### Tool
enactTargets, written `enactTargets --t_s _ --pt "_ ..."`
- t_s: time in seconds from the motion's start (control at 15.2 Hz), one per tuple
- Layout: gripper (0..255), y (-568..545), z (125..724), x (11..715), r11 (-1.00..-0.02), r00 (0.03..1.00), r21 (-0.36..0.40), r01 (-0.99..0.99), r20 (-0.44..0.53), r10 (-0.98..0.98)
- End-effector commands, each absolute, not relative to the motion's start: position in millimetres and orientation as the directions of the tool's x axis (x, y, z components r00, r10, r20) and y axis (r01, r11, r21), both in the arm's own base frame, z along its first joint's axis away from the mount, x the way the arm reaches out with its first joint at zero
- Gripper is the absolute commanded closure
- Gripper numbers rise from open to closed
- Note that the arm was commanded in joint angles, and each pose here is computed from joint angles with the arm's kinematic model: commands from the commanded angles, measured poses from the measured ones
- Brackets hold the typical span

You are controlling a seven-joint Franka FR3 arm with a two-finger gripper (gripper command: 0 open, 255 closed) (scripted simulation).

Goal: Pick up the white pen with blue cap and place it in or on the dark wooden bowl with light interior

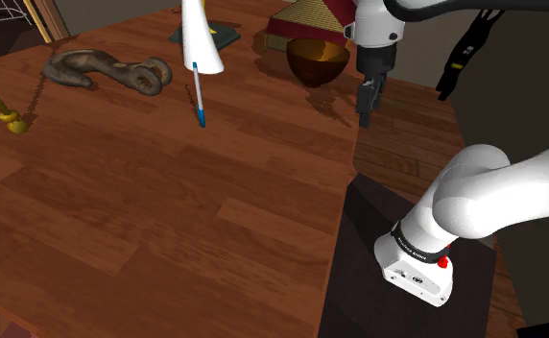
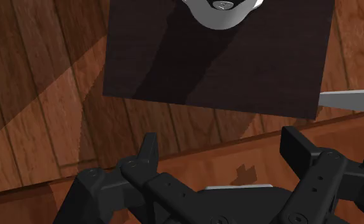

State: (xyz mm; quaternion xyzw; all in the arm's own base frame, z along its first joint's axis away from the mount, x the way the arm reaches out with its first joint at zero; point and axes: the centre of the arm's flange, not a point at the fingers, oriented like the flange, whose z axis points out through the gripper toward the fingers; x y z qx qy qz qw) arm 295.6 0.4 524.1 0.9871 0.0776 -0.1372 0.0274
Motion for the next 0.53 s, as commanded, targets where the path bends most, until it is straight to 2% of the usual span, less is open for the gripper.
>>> enactTargets --t_s 0.0,0.46 --pt "0 0 524 296 -0.986 0.95 0.033 0.161 -0.275 0.146" --pt "0 66 533 345 -0.997 0.923 -0.026 -0.071 -0.38 -0.056"
